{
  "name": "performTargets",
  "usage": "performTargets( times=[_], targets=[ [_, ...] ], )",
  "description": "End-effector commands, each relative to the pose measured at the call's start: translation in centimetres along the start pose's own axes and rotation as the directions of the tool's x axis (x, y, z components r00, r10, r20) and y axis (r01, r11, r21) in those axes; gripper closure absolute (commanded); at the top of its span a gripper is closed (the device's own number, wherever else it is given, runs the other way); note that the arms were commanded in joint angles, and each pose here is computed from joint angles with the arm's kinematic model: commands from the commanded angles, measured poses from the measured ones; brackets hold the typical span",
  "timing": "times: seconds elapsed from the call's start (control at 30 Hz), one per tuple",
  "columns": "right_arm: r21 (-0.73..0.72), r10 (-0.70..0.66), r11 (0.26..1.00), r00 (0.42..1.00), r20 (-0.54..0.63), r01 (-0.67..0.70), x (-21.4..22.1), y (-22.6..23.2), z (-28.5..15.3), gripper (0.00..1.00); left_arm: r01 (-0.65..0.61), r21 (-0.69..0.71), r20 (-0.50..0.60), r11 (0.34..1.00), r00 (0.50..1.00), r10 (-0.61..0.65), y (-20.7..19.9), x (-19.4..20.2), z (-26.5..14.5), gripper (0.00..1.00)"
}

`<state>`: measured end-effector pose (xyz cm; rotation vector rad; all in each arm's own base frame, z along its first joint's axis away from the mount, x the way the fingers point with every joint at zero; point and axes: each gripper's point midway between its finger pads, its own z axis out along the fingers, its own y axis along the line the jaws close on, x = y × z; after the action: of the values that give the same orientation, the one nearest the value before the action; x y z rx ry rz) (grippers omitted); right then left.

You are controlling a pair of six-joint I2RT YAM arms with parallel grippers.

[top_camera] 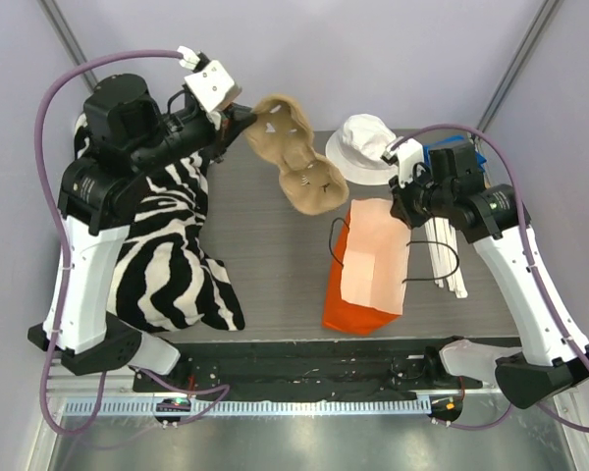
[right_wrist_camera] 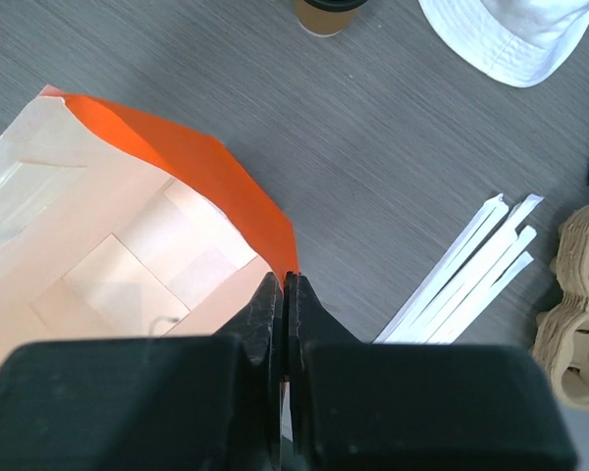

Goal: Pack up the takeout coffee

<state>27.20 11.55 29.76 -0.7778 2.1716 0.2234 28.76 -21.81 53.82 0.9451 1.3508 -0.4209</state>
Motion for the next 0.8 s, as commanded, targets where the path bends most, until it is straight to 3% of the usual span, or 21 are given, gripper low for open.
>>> performTargets(
  times=[0.0, 0.23, 0.63, 0.77],
  targets=[
    [0.02, 0.05, 0.999, 0.997, 0.055, -0.051, -0.5, 0.1, -1.3, 0.99, -0.036, -0.007, 0.116, 0.999, 0.993, 0.036, -3.1, -4.3, 0.4, 1.0],
    [0.031, 0.054, 0.998, 0.998, 0.043, -0.056, -0.1, 0.0, -1.3, 0.99, -0.205, 0.045, 0.167, 0.978, 0.966, 0.195, -8.7, -6.9, 3.0, 1.0],
    [0.043, 0.051, 0.998, 0.998, 0.025, -0.052, 0.2, -0.3, -0.9, 0.99, -0.258, -0.084, 0.338, 0.962, 0.901, 0.271, -7.8, -13.3, 4.4, 1.0],
    [0.053, 0.067, 0.996, 0.997, 0.039, -0.069, -0.3, -0.5, -1.2, 0.99, -0.309, -0.019, 0.296, 0.951, 0.907, 0.301, -10.1, -11.3, 5.1, 1.0]
  ],
)
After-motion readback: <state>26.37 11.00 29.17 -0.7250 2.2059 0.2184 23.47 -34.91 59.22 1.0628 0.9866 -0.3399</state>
